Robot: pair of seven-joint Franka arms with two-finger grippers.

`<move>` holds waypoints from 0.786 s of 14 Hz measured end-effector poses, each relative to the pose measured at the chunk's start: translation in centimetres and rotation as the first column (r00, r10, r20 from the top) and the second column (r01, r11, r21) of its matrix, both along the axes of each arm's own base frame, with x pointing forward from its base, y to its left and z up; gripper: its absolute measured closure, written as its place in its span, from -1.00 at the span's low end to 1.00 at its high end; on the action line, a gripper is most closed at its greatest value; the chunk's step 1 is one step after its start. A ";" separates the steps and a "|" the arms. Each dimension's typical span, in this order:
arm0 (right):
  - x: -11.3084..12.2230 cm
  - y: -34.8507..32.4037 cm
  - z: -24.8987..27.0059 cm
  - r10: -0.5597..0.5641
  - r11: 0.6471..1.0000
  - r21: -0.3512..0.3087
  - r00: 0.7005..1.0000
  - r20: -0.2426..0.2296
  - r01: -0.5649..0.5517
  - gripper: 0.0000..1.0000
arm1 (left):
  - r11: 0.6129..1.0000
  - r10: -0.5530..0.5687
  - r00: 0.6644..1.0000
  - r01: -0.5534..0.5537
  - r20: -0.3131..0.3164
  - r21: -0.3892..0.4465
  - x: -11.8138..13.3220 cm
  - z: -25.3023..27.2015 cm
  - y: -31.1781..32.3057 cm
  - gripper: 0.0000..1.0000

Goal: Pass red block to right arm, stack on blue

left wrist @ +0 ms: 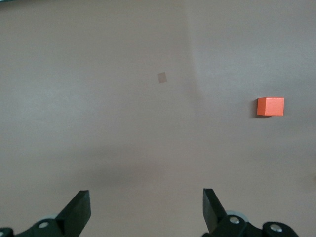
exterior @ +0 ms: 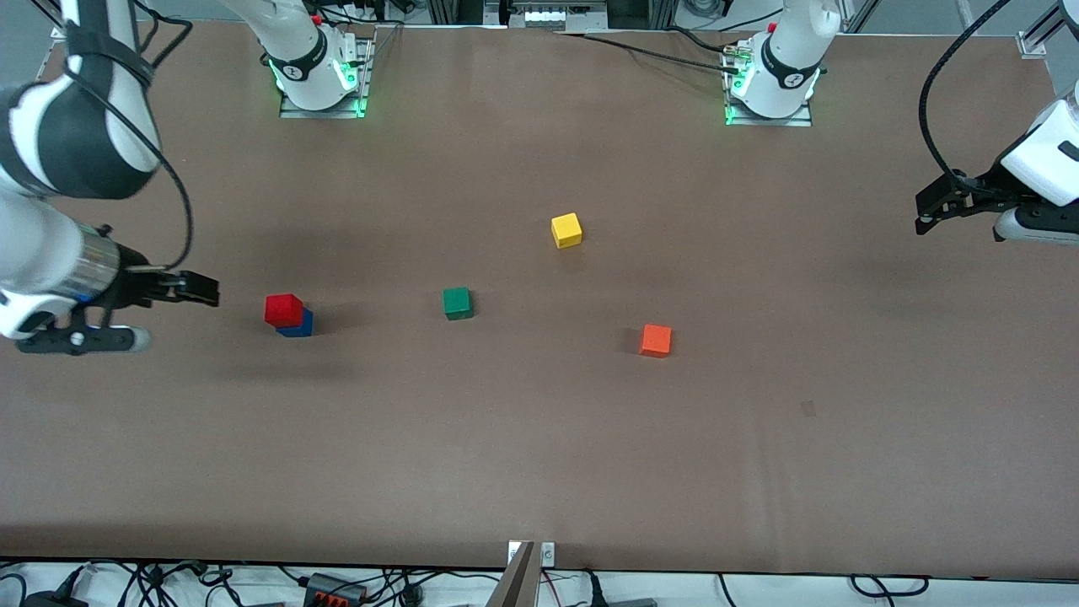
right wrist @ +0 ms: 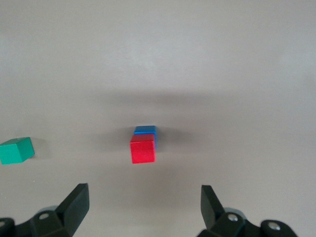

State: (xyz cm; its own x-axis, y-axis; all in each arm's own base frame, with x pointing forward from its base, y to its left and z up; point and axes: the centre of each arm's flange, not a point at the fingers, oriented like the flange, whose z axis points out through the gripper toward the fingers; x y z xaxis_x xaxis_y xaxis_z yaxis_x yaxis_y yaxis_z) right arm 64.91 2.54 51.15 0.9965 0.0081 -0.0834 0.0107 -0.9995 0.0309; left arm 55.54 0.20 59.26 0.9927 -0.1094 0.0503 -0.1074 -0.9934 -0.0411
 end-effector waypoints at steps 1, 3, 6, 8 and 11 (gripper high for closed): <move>-0.3 -0.9 0.7 -0.014 1.000 -0.002 1.000 0.000 0.014 -1.00 | 1.000 0.000 1.000 0.000 0.000 0.000 0.0 0.0 0.0 -1.00; -0.7 -2.4 1.8 -0.039 0.999 -0.006 0.999 0.013 0.039 -1.00 | 1.000 0.000 1.000 0.000 -0.003 0.000 0.0 0.0 0.0 -1.00; -0.7 -4.1 4.8 -0.066 0.998 -0.009 0.996 0.064 0.067 -1.00 | 1.000 -0.006 1.000 0.006 -0.013 0.000 -0.2 0.0 -0.4 -1.00; -1.5 -5.8 7.6 -0.095 0.995 -0.002 0.992 0.078 0.095 -1.00 | 1.000 -0.008 1.000 0.008 -0.020 0.000 -0.2 0.0 -0.5 -1.00; -3.2 -8.9 10.4 -0.136 0.991 0.015 0.986 0.097 0.135 -1.00 | 1.000 -0.008 1.000 0.008 -0.021 0.000 -0.3 0.0 -0.5 -1.00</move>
State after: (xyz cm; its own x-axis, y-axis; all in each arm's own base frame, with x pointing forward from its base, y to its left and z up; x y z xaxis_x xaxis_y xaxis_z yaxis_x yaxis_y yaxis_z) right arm 61.73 -6.36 61.52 0.9917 -0.1276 0.0138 -0.1278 -0.9917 0.0166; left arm 55.27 -0.29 59.29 0.9926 -0.1174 0.0299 -0.1162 -0.9925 -0.0391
